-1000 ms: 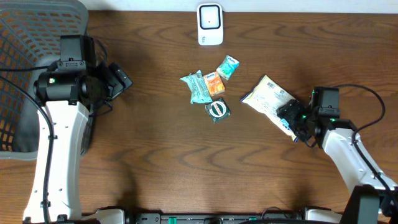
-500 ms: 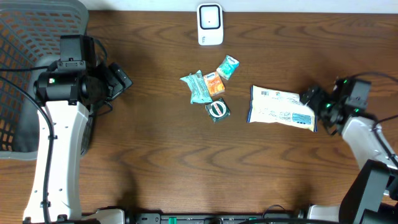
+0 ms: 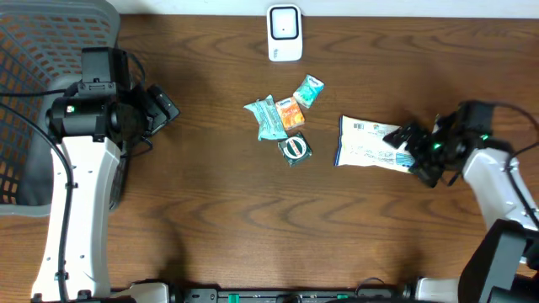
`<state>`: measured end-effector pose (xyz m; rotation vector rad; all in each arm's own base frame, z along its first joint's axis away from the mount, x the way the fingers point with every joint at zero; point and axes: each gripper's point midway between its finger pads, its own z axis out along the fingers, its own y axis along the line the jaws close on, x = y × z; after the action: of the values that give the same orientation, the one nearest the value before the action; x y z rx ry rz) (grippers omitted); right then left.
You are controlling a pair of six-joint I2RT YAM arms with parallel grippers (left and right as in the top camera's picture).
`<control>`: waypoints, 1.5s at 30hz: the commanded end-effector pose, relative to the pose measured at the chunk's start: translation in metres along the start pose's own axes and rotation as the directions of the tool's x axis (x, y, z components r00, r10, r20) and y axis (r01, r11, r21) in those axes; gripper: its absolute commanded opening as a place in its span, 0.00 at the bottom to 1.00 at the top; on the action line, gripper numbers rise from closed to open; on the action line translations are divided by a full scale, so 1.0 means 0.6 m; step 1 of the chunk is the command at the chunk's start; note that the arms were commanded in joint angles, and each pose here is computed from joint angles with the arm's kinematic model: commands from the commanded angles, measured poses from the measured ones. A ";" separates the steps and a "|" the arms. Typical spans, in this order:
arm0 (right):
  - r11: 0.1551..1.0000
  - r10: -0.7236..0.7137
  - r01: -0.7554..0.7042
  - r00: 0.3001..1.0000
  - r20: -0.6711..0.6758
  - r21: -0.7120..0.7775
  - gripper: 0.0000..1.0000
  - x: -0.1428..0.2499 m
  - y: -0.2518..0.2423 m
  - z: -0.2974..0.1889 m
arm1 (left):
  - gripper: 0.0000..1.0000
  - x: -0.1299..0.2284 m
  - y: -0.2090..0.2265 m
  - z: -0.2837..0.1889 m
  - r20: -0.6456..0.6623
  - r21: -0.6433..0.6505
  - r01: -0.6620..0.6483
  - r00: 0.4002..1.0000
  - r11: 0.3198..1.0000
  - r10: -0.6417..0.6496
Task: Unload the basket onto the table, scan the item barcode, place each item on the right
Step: 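Lift the bag with the right gripper up toward the scanner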
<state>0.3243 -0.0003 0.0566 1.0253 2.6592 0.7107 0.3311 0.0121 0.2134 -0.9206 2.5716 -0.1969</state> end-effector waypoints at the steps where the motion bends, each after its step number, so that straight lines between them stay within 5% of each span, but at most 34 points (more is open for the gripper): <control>1: 0.984 0.171 -0.171 0.985 0.001 0.040 0.99 0.029 -0.033 0.037 | 0.98 -0.004 0.005 0.001 0.008 -0.012 0.005 1.000 1.000 -0.005; 4: 0.961 0.275 -0.275 0.961 0.012 0.011 0.99 0.041 -0.039 0.061 | 0.98 -0.004 0.005 0.001 0.007 -0.012 0.006 1.000 1.000 -0.006; 16: 0.942 0.337 -0.326 0.910 0.241 -0.085 0.99 -0.025 -0.025 0.076 | 0.98 -0.004 0.005 0.001 0.007 -0.012 0.006 1.000 1.000 -0.006; 25: 0.954 0.296 -0.274 0.922 0.248 -0.120 0.98 -0.047 -0.019 0.150 | 0.98 -0.004 0.005 0.001 0.008 -0.013 0.006 1.000 1.000 -0.006; 30: 0.961 0.208 -0.164 0.959 0.191 -0.222 0.62 -0.049 0.007 0.195 | 0.98 -0.004 0.005 0.001 0.007 -0.012 0.006 1.000 1.000 -0.006; 39: 0.979 -0.059 0.087 0.986 0.156 -0.183 0.01 -0.021 0.000 0.211 | 0.98 -0.004 0.005 0.001 0.007 -0.012 0.006 1.000 1.000 -0.006; 45: 0.924 -0.183 0.210 0.977 0.111 -0.319 0.01 -0.003 0.048 0.185 | 0.98 -0.004 0.005 0.001 0.007 -0.012 0.006 1.000 1.000 -0.006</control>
<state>0.4132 0.0386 0.0008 0.7660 2.2922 0.9311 0.3313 0.0121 0.2135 -0.9203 2.5709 -0.1972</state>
